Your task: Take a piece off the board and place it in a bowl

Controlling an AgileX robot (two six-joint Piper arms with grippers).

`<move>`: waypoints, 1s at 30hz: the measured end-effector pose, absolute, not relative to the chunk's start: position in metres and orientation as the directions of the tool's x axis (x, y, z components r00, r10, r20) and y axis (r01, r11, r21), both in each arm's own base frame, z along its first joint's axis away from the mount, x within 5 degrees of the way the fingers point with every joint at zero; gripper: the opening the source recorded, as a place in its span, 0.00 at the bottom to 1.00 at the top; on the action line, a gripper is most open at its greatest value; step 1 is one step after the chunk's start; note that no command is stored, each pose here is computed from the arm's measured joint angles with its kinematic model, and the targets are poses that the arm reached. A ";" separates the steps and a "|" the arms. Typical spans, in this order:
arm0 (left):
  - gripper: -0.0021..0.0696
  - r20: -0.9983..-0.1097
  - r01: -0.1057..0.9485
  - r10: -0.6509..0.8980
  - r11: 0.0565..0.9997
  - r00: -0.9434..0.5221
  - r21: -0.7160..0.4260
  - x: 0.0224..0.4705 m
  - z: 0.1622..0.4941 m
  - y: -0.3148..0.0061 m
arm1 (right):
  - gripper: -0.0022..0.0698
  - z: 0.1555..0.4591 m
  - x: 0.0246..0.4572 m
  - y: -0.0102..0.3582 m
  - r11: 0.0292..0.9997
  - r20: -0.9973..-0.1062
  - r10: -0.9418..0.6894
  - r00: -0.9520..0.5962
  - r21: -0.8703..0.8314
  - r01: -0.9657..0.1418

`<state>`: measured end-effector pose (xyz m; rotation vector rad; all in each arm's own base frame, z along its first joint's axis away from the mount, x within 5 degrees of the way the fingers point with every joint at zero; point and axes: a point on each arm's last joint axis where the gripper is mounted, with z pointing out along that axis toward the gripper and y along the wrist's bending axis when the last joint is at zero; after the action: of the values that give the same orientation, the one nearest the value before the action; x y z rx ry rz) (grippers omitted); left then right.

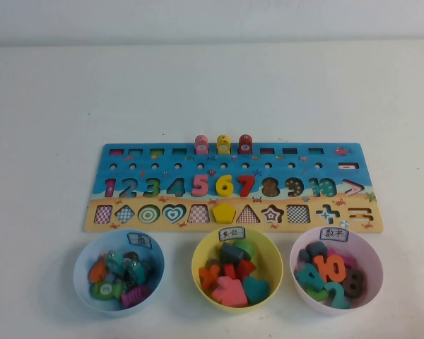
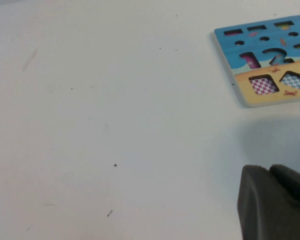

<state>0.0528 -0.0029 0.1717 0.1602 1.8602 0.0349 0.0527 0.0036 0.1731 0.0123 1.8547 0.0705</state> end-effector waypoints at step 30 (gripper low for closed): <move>0.02 -0.859 0.068 -0.457 0.873 -0.229 -0.483 0.055 0.247 -0.013 | 0.01 0.173 0.053 0.004 0.998 -0.959 0.045 -0.281 0.055 -0.028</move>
<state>0.0553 -0.0131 0.2469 -0.2988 1.7421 -0.4995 0.0527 0.0036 0.1731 0.0123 1.8547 0.0705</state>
